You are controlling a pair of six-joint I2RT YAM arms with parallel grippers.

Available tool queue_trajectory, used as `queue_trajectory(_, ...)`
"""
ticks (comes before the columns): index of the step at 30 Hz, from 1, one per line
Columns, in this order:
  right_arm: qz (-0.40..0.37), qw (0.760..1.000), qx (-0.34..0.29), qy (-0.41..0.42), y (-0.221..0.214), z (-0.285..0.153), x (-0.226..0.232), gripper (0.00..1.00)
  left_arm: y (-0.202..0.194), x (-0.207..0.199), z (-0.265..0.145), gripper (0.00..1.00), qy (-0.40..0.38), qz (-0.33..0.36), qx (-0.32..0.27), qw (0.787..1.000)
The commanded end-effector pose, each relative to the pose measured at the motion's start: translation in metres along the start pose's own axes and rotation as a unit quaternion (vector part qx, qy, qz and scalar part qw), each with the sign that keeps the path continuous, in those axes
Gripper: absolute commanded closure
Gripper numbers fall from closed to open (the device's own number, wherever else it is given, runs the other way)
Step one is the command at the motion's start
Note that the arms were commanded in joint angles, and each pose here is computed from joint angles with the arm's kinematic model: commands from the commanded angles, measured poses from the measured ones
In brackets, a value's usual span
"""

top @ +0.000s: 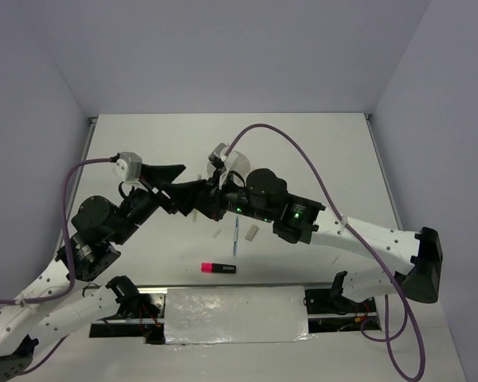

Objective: Sort the stationery into containers
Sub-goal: Close the pen cap on the pen, then place the pen in the storage box.

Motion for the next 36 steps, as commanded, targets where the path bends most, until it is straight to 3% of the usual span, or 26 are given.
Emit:
queue_trajectory(1, 0.008, 0.996, -0.089, -0.009, 0.027, 0.005, -0.005, 1.0, -0.006, -0.014, -0.014, 0.01, -0.016, -0.055, 0.049, 0.997)
queue_trajectory(5, 0.023, 0.993, -0.096, -0.059, 0.011, 0.006, -0.037, 1.0, 0.023, 0.034, -0.021, 0.01, 0.178, -0.079, 0.041, 0.98)
queue_trajectory(10, 0.023, 0.984, -0.133, -0.112, 0.012, 0.001, -0.067, 1.0, 0.034, 0.065, -0.037, 0.01, 0.322, -0.104, 0.059, 0.939)
queue_trajectory(14, 0.003, 0.972, -0.156, -0.179, 0.032, -0.003, -0.104, 1.0, 0.026, 0.064, -0.045, 0.01, 0.311, -0.076, 0.091, 0.943)
queue_trajectory(17, -0.006, 0.958, -0.171, -0.229, 0.047, -0.007, -0.14, 1.0, 0.002, 0.056, -0.049, 0.01, 0.267, -0.037, 0.154, 0.951)
queue_trajectory(25, -0.026, 0.939, -0.188, -0.286, 0.069, 0.001, -0.205, 1.0, -0.071, 0.055, -0.091, 0.01, 0.221, 0.017, 0.259, 0.94)
queue_trajectory(32, -0.036, 0.936, -0.183, -0.3, 0.079, 0.018, -0.234, 0.98, -0.077, 0.047, -0.099, 0.01, 0.171, 0.021, 0.229, 0.958)
queue_trajectory(36, -0.036, 0.937, -0.179, -0.297, 0.079, 0.025, -0.24, 0.94, -0.082, 0.044, -0.097, 0.01, 0.158, 0.023, 0.24, 0.958)
Point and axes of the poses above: each gripper's point midway between its finger pads, its own z axis out along the fingers, its own x axis along the line the jaws close on, y = z × x, the point moved 4 cm from there along -z, back along the fingers, and after that the axes turned 15 degrees about z, right-handed, at the moved point
